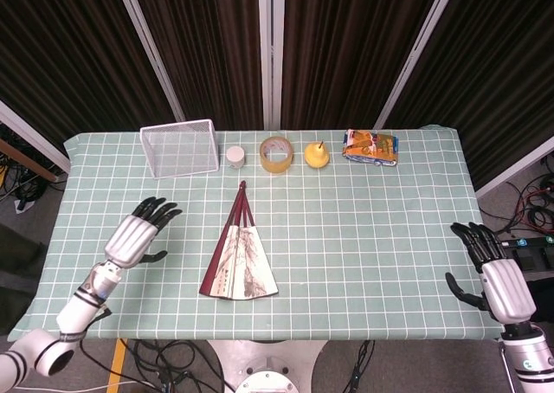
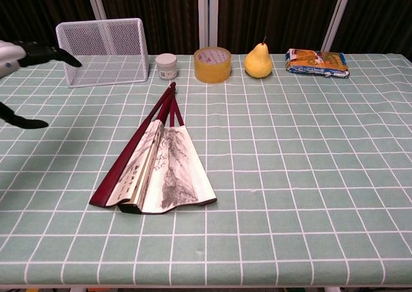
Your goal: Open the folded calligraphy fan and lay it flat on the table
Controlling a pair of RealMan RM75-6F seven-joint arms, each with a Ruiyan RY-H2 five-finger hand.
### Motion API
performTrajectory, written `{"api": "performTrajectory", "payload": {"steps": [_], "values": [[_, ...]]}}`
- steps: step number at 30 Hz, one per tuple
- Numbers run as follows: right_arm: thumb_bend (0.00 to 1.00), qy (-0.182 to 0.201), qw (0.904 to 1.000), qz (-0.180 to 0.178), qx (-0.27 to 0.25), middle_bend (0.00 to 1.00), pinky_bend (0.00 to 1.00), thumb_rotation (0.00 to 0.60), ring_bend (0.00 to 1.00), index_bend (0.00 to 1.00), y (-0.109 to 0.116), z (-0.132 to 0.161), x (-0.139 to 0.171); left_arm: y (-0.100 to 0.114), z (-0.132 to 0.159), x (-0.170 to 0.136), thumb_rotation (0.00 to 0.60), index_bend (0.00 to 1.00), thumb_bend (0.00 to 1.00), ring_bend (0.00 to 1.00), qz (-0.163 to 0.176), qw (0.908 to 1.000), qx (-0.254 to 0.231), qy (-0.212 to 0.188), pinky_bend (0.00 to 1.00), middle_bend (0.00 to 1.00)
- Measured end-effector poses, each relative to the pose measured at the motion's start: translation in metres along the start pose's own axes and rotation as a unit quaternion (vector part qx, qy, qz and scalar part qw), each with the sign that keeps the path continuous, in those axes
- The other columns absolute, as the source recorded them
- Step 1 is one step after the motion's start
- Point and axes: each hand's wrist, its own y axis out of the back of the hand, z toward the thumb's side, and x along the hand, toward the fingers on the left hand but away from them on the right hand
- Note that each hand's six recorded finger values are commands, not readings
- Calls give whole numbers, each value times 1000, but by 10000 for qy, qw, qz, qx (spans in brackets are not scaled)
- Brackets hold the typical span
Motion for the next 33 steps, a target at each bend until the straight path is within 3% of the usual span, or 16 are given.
{"api": "performTrajectory", "payload": {"steps": [12,33], "values": [[304,-149,9999,19,-3,96,0,600,0,66,0,-2,2,-42,17,57,600,170,153,78,-370,9976,466,-365,124,137],[304,-210,9997,33,-79,96,0,600,0,66,-1,-4,1,-72,67,98,600,172,152,78,-285,9922,766,-939,124,137]]}}
